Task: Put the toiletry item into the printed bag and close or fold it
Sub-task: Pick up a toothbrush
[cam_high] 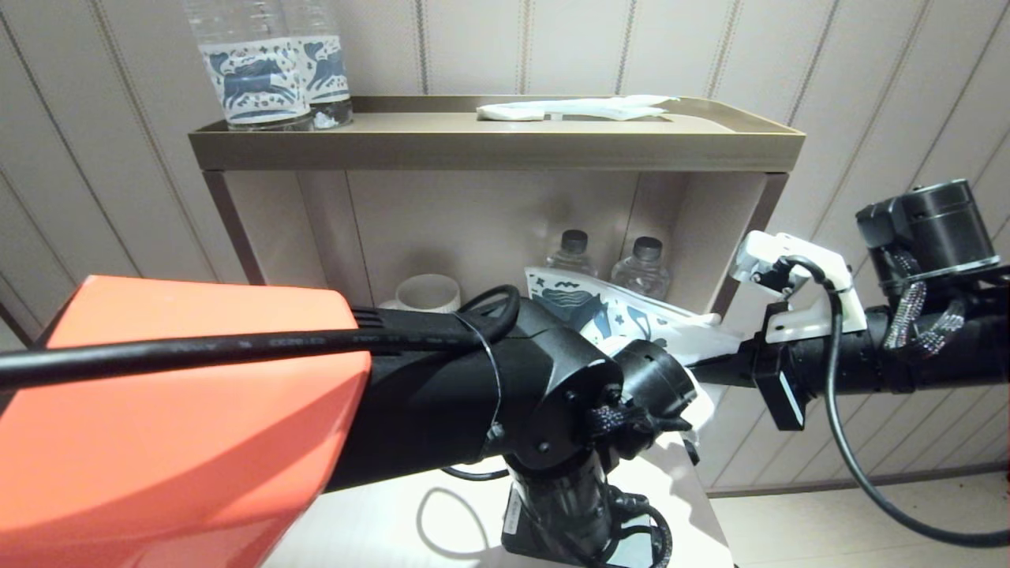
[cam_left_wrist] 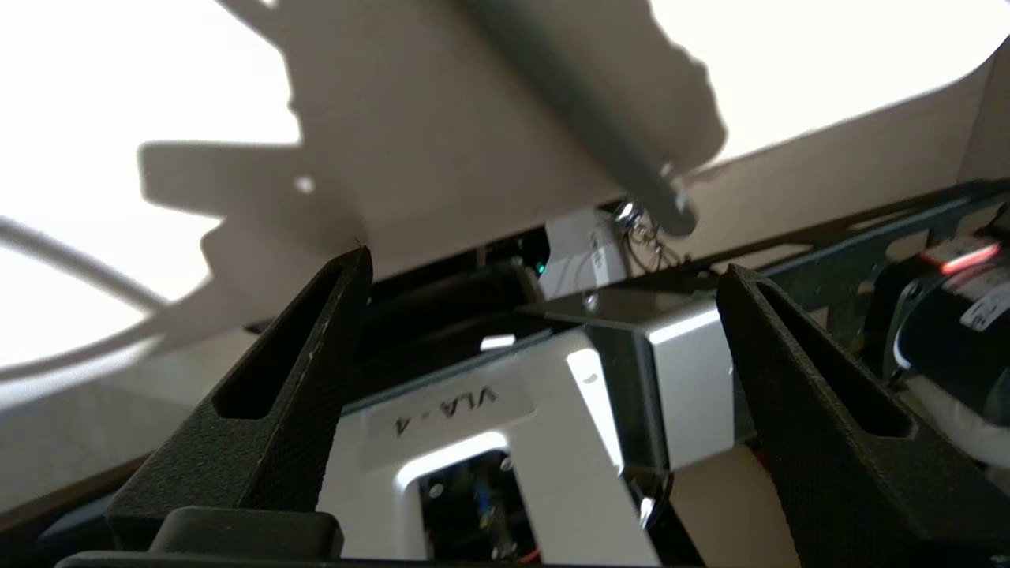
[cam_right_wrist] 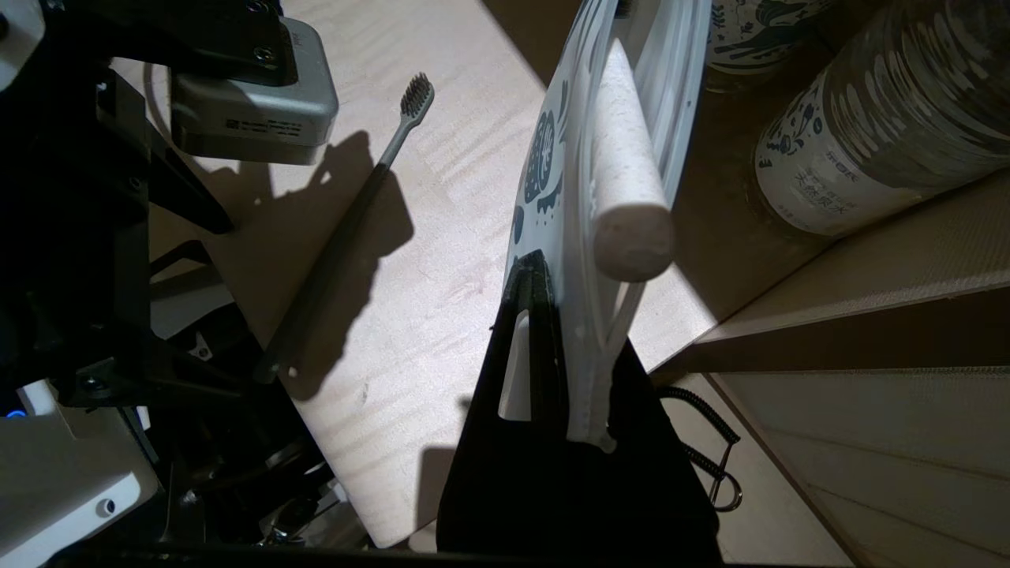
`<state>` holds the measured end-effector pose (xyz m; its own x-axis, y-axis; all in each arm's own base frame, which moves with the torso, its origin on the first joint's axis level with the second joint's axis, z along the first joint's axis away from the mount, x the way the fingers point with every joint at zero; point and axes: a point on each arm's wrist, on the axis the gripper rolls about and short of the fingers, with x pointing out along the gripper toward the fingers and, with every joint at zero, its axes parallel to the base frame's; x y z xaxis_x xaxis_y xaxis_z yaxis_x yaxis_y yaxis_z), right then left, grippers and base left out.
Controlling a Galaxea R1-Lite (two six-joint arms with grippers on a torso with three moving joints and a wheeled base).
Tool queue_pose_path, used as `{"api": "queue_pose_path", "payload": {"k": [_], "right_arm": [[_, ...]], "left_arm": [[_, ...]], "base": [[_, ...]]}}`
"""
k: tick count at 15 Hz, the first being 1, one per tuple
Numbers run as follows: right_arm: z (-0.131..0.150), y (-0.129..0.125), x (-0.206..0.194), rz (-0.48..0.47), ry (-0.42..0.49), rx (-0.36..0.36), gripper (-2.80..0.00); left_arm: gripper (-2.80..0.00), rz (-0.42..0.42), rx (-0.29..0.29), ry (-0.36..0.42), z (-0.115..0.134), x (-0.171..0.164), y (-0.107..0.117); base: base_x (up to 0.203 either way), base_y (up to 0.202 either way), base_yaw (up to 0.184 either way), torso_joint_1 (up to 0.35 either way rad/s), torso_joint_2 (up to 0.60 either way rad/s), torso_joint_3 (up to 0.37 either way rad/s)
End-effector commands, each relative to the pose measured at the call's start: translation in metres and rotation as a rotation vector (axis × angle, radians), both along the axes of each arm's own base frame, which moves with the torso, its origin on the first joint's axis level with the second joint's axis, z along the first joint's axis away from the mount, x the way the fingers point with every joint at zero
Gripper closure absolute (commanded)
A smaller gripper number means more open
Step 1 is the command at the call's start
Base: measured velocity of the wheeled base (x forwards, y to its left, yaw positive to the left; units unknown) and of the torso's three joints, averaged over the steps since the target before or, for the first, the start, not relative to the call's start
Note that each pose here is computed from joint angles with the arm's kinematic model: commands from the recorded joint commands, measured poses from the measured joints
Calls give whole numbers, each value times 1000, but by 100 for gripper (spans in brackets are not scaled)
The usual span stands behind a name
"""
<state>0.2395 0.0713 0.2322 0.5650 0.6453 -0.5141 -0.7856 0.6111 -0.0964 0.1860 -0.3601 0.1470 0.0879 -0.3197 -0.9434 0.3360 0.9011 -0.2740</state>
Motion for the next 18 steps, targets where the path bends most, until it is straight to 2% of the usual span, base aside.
{"api": "queue_pose_path", "payload": {"k": [1,2,3,7,9,13,16,18], "right_arm": [[-1,0,0,5,4,0,0],[-1,0,0,9,4,2,0],[-1,0,0,10,5,4,0],[-2,1,1,11,8,2,0],[-3,1,2,12,11,2,0],[-6,1,5,19,21,7,0],[-5,1,4,22,18,9,0],[-4,1,4,24,16,12,0]], "left_arm": [[-280,24,-35,-20,-4,4,-6],[-280,27,-64,-35,-2,6,-8],[-280,26,-68,-39,-3,6,-10],[-280,52,-43,-33,-14,18,-8],[-280,91,-31,-42,-16,30,-1],[-280,217,-5,-127,-15,45,6],[-280,247,34,-170,-21,47,5],[-280,264,87,-210,-30,47,3]], "base": [[0,0,0,0,0,0],[0,0,0,0,0,0],[0,0,0,0,0,0],[0,0,0,0,0,0],[0,0,0,0,0,0],[0,0,0,0,0,0],[0,0,0,0,0,0],[0,0,0,0,0,0]]}}
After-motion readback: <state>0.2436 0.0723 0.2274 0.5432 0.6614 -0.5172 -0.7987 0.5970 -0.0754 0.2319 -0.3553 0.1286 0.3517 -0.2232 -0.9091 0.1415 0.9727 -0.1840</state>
